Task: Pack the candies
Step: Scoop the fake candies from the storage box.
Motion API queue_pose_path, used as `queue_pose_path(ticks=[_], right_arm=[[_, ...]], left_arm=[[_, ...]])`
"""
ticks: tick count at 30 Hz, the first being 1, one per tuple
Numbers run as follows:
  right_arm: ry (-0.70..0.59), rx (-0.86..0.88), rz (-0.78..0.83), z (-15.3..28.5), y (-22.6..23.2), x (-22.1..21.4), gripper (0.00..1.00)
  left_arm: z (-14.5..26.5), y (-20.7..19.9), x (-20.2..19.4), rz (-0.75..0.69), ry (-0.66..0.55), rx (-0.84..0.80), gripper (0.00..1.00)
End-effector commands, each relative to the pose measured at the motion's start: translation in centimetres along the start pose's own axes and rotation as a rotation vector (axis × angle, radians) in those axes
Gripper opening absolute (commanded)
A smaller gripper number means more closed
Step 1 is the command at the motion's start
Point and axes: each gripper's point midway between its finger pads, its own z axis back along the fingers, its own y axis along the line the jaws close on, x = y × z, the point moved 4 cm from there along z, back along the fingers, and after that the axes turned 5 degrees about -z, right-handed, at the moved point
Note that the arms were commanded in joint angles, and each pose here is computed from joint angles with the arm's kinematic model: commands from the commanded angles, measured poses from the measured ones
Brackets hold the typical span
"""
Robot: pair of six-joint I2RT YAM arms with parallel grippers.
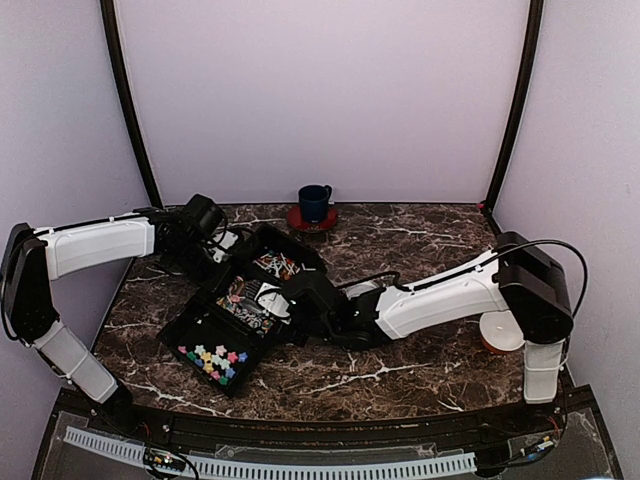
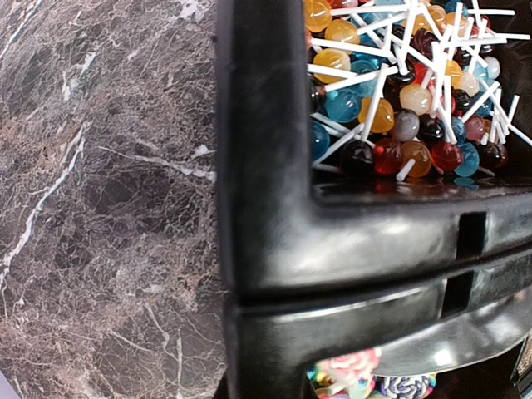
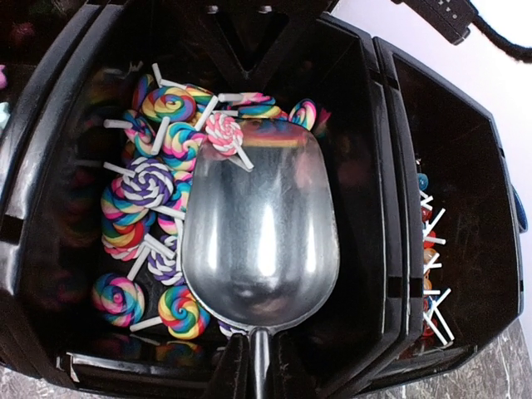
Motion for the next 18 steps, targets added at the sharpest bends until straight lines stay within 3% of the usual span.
queue_pose_path(ticks=[1, 6, 14, 18], right_arm=[[0.023, 0.025, -0.037, 1.2, 0.3, -0.4, 0.0], [0.062, 0.017, -0.036, 0.7, 0.3, -0.4, 0.0], [0.26, -0.063, 0.071, -2.9, 1.3, -1.2, 0.0], [0.229, -0.038, 0.115, -3.3, 2.7, 0.2, 0.0]], left_arm=[[3.9, -0.3, 3.5, 0.031, -0.219, -0.058, 0.0], [3.6, -0.9, 3.5, 0.017, -0.217, -0.099, 0.0], [4.3, -2.5, 4.1, -0.049, -0.263, -0.183, 0.0], [4.3, -4.0, 4.2, -0.101, -0.263, -0.216, 0.0]])
